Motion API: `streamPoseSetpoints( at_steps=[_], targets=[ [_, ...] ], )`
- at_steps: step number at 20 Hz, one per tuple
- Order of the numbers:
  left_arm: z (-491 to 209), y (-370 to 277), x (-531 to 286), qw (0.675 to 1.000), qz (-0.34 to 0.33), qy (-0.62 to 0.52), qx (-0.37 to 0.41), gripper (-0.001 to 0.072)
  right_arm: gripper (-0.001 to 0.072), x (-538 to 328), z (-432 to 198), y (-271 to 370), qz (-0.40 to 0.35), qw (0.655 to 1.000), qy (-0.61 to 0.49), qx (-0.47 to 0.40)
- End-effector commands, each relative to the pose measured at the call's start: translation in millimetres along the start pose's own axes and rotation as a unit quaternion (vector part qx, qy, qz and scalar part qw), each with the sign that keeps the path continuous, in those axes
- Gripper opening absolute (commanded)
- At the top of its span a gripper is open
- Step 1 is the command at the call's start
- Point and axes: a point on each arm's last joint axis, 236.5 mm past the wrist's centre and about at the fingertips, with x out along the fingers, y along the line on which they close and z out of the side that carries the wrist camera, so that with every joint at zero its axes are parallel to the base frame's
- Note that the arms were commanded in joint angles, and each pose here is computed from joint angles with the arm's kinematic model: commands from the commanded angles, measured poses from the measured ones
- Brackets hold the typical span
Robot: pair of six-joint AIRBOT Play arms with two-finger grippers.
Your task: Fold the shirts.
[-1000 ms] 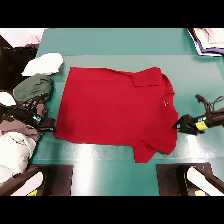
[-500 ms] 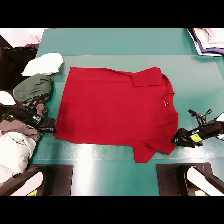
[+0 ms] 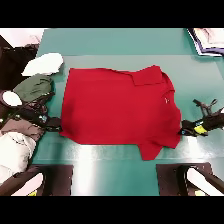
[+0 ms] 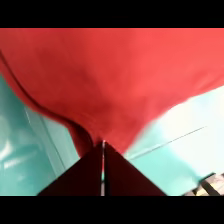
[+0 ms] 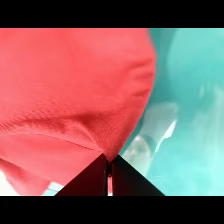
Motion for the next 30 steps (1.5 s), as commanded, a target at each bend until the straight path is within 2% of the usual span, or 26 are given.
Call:
streamPoseSetpoints(
  at_steps=[1,2,3,4,6,9,11,15,22,23,24,25,28,29,30],
  targets=[
    [11,-4,10,0.999,0.016,-0.021,0.027,0.0044,0.0014,-26,10,-13,-0.009,0.999,-0.02,0.023],
    [7,1,9,0.999,0.022,-0.013,0.022,0.0349,0.0014,-27,11,-15,-0.008,0.999,-0.022,0.028],
    [-3,7,7,1.0,0.023,0.007,0.008,0.0576,0.0014,-27,11,-16,-0.008,0.999,-0.022,0.028],
    [-17,14,3,0.999,0.02,0.031,-0.009,0.055,0.0014,-26,11,-15,-0.008,0.999,-0.022,0.026],
    [-37,24,6,0.997,-0.004,0.053,-0.058,0.0549,0.0014,-25,12,-12,-0.01,1.0,-0.023,0.016],
    [-61,5,34,0.986,-0.09,0.045,-0.129,0.0549,0.0014,-22,13,-5,-0.014,1.0,-0.021,-0.004],
    [-79,8,53,0.979,-0.088,0.061,-0.176,0.055,0.0015,-19,16,2,-0.018,0.999,-0.023,-0.021],
    [-56,12,55,0.981,-0.088,0.008,-0.175,0.0549,0.0014,-15,15,12,-0.021,0.999,-0.018,-0.046],
    [-49,19,58,0.981,-0.078,-0.009,-0.179,0.0548,0.0014,-15,13,15,-0.021,0.998,-0.013,-0.05],
    [-49,20,60,0.98,-0.076,-0.011,-0.181,0.0523,0.0015,-14,13,15,-0.021,0.998,-0.014,-0.05],
    [-51,20,61,0.981,-0.076,-0.01,-0.18,0.0418,0.0015,-15,13,15,-0.021,0.998,-0.014,-0.05],
    [-49,18,61,0.98,-0.082,-0.012,-0.181,0.0363,0.0015,-15,14,15,-0.021,0.998,-0.014,-0.05],
    [-44,17,61,0.979,-0.087,-0.024,-0.185,0.034,0.0014,-15,13,15,-0.021,0.998,-0.014,-0.05],
    [-42,15,60,0.98,-0.091,-0.026,-0.174,0.0015,0.0014,-15,14,17,-0.017,0.999,-0.015,-0.049],
    [-39,10,59,0.981,-0.102,-0.032,-0.164,0.0024,0.0015,-15,14,19,-0.012,0.999,-0.016,-0.049]
  ],
)
